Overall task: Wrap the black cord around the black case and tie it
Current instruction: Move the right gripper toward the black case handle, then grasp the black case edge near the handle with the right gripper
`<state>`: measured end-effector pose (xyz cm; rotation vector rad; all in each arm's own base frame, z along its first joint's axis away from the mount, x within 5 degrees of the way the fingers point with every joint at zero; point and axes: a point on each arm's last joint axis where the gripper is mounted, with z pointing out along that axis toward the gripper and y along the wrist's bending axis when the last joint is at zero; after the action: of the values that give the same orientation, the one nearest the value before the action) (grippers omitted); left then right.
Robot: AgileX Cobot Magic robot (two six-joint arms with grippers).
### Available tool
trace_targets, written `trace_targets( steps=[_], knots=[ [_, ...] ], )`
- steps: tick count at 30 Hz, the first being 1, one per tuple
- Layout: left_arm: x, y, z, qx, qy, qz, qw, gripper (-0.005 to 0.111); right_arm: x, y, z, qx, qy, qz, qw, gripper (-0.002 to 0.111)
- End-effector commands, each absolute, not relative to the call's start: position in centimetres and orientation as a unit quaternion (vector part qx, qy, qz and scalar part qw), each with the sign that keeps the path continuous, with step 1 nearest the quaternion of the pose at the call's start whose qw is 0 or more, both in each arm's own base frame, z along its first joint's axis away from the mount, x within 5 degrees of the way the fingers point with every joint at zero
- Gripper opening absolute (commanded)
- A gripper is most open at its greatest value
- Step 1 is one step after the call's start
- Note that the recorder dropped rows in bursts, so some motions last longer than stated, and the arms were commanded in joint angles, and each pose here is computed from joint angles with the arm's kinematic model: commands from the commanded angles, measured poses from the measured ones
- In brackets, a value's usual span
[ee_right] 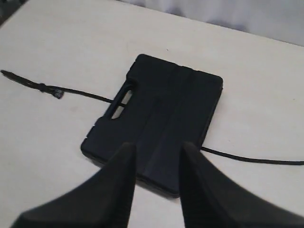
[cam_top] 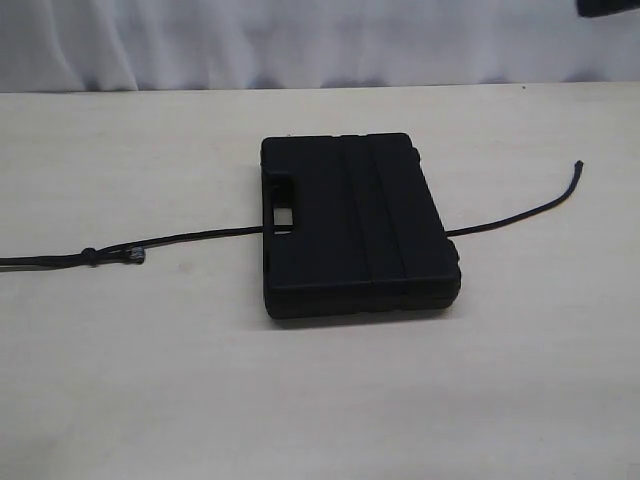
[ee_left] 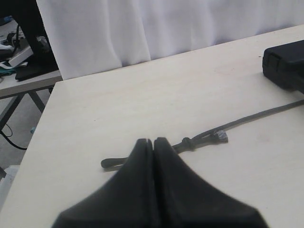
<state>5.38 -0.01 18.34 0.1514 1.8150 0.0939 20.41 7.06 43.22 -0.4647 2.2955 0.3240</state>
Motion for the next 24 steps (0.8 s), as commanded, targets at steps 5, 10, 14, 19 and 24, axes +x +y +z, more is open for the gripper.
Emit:
trace_targets(
  steps=[5, 10, 14, 19, 24],
  knots=[
    [5.4, -0.1, 18.4, 0.067, 0.782, 0.036, 0.618, 0.000, 26.2, 20.9, 31.7, -0.287, 0.928, 0.067, 0.230, 0.049],
    [5.4, -0.1, 18.4, 0.067, 0.782, 0.036, 0.618, 0.000, 26.0, 27.7, 26.3, -0.308, 0.931, 0.061, 0.188, 0.048],
    [5.4, -0.1, 18.4, 0.067, 0.782, 0.036, 0.618, 0.000, 28.3, 32.1, 25.9, -0.257, 0.932, -0.034, 0.252, 0.048],
    [5.4, -0.1, 18.4, 0.067, 0.782, 0.036, 0.618, 0.000, 30.4, 34.5, 23.5, -0.239, 0.941, -0.061, 0.231, 0.048],
    [5.4, -0.1, 18.4, 0.067, 0.782, 0.036, 0.618, 0.000, 31.7, 35.8, 21.0, -0.246, 0.938, -0.081, 0.229, 0.048]
  ],
)
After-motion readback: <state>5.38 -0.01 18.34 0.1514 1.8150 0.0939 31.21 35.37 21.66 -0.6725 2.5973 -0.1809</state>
